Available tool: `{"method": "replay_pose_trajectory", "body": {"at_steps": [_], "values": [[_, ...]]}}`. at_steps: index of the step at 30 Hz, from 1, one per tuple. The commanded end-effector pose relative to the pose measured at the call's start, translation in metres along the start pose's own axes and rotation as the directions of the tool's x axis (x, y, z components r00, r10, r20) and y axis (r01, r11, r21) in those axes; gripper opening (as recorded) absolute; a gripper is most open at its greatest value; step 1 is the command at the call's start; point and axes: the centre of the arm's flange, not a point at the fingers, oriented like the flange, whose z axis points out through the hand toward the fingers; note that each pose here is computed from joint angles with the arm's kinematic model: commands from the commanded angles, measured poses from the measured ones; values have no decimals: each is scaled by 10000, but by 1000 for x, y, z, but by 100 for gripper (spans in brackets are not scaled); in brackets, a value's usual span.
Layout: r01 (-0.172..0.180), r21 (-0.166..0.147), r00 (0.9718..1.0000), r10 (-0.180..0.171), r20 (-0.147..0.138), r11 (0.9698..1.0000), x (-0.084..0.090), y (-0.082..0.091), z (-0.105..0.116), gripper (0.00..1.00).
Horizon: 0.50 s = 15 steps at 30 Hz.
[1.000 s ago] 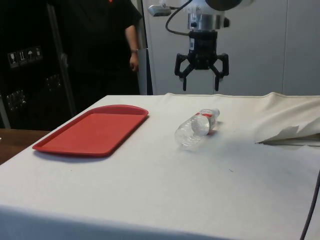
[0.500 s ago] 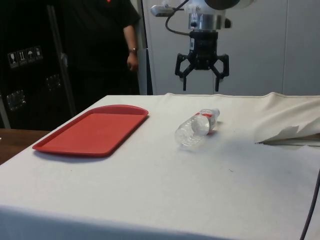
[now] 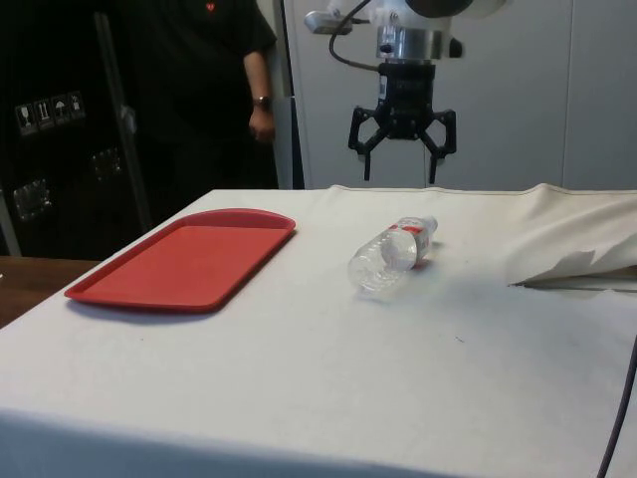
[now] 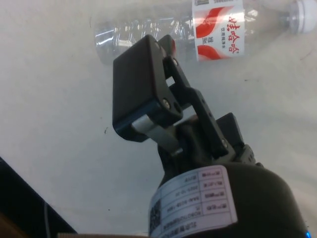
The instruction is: Place the bottle upright on the tray.
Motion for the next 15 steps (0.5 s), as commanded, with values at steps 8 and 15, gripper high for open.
{"method": "replay_pose_trajectory", "body": {"at_steps": [8,15], "values": [[-362,210,9993,359,120,9991,2,2,0,100],[-651,276,9976,644,237,9975,4,4,1,100]]}}
